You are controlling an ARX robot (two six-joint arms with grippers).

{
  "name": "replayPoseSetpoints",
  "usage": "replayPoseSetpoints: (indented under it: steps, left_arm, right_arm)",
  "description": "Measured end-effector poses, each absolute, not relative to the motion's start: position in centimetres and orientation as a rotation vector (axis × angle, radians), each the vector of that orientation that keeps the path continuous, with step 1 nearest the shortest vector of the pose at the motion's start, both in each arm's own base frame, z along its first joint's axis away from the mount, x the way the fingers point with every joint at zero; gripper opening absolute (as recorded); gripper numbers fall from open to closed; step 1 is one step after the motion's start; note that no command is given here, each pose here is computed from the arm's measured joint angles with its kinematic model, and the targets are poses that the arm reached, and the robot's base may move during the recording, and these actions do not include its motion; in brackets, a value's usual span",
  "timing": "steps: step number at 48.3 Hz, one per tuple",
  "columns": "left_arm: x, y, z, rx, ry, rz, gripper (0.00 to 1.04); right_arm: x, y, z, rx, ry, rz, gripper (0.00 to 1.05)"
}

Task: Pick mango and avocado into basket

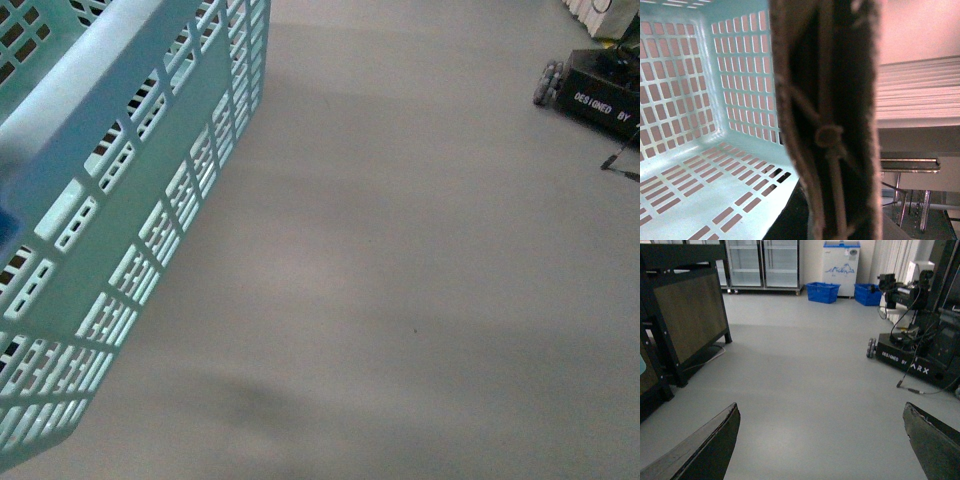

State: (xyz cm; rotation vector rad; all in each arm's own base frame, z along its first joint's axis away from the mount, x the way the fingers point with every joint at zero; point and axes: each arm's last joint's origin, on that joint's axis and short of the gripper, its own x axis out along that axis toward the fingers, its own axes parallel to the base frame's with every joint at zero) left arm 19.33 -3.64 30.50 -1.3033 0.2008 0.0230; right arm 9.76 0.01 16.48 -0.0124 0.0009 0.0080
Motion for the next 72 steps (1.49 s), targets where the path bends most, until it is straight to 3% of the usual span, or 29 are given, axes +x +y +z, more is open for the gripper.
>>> replayPoseSetpoints:
  steps: [72]
  left_arm:
    - [19.24, -3.62, 30.73, -1.305, 0.194, 0.017, 0.06]
  right_arm:
    - [9.76, 0.01, 16.49, -0.012, 0.001, 0.008, 0.97]
